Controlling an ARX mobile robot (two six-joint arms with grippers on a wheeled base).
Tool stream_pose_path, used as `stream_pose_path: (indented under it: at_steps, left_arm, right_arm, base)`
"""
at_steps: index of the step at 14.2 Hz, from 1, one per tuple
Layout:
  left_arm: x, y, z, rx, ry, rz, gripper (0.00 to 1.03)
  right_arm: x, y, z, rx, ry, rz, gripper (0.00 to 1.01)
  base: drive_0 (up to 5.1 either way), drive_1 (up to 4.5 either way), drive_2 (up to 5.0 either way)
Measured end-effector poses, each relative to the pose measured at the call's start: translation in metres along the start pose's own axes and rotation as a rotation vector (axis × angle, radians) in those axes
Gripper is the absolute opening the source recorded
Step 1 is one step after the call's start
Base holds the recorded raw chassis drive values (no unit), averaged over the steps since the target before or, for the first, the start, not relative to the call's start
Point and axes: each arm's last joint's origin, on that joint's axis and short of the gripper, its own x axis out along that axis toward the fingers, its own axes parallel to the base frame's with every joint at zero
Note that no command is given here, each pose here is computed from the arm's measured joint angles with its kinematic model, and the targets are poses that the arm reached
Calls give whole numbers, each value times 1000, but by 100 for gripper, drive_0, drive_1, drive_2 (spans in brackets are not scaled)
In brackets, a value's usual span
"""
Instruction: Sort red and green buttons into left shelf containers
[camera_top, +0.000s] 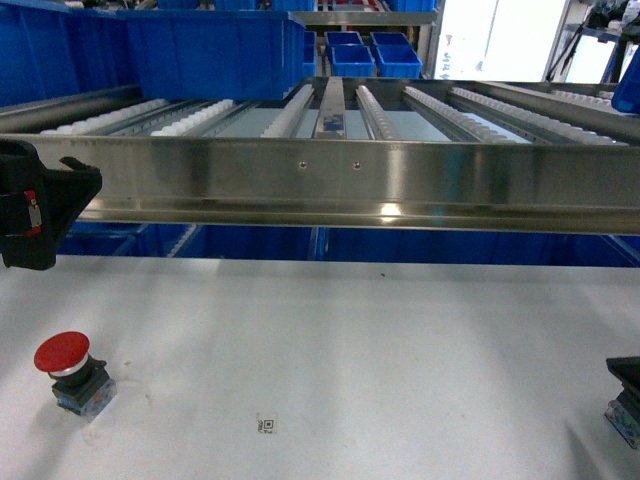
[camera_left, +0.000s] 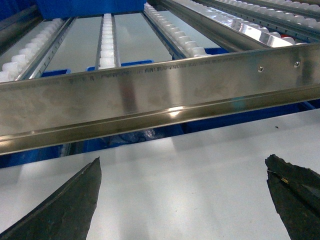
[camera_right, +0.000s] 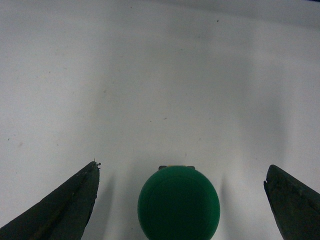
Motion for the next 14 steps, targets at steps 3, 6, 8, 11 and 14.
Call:
stream_pose_path:
  at_steps: [3, 6, 8, 11, 14]
  left_arm:
    - [0, 0, 0, 0, 0, 0, 98]
    - [0, 0, 0, 0, 0, 0, 98]
    - [0, 0, 0, 0, 0, 0, 98]
    - [0, 0, 0, 0, 0, 0, 98]
    - [0, 0, 0, 0, 0, 0, 98]
  right_arm:
    - [4, 1, -10, -5, 16, 9, 98]
    - [11, -1, -20, -4, 45, 17, 98]
    - [15, -4, -26, 0, 57, 21, 98]
    - [15, -9, -28, 9, 60, 14, 98]
    - [19, -8, -22, -4, 36, 15, 98]
  base:
    - [0, 0, 0]
    - [0, 0, 0]
    - [0, 0, 0]
    - [0, 0, 0]
    - [0, 0, 0]
